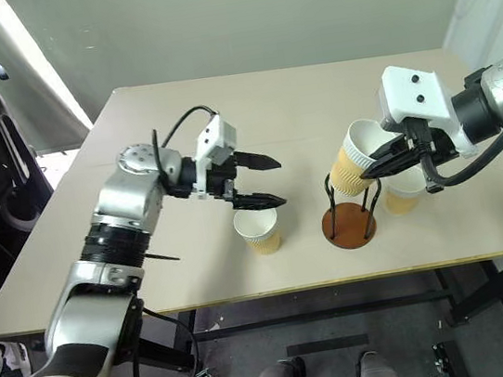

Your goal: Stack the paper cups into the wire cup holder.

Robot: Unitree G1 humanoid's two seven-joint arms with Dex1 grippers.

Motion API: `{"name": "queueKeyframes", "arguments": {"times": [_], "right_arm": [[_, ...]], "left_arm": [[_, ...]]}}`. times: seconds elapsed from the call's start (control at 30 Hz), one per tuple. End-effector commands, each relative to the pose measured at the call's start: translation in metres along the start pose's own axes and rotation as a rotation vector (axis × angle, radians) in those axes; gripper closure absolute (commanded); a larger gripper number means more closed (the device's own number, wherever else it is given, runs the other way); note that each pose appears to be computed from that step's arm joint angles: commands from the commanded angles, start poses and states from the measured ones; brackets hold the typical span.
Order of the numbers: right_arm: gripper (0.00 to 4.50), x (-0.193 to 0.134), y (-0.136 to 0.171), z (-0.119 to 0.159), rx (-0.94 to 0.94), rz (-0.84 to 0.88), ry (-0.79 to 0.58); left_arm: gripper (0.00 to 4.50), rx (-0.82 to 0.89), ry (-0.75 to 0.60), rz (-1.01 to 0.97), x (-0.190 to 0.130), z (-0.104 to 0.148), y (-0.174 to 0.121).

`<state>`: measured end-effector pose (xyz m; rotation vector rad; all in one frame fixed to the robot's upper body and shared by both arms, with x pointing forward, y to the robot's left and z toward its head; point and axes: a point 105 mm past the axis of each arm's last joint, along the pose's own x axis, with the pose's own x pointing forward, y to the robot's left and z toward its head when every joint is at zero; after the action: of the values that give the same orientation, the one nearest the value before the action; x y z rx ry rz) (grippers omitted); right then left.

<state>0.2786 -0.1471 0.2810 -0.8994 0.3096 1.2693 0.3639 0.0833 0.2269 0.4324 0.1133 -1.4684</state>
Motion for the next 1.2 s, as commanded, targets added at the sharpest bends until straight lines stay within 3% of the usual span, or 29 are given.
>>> {"name": "queueKeyframes", "arguments": {"times": [0.03, 0.3, 0.7, 0.8, 0.93, 1.2], "right_arm": [[4.47, -0.001, -0.004, 0.001, -0.038, -0.019, 0.014], [4.47, 0.005, -0.009, -0.013, -0.056, 0.003, 0.062], [4.47, 0.008, 0.004, -0.029, -0.080, 0.081, 0.118], [3.90, 0.011, 0.005, -0.025, -0.058, 0.081, 0.082], [2.53, 0.014, 0.000, -0.011, -0.021, 0.038, 0.002], [2.53, -0.005, -0.002, 0.015, 0.020, -0.038, -0.117]], "left_arm": [[0.00, 0.086, -0.045, -0.021, -0.015, 0.034, -0.003], [0.00, 0.116, -0.005, -0.032, -0.034, 0.044, -0.009], [0.00, 0.126, 0.016, -0.022, -0.033, 0.042, -0.009], [0.00, 0.126, 0.016, -0.022, -0.032, 0.041, -0.009], [0.00, 0.124, 0.019, -0.026, -0.032, 0.039, -0.010], [0.00, 0.196, 0.122, -0.039, -0.043, 0.033, -0.015]]}}
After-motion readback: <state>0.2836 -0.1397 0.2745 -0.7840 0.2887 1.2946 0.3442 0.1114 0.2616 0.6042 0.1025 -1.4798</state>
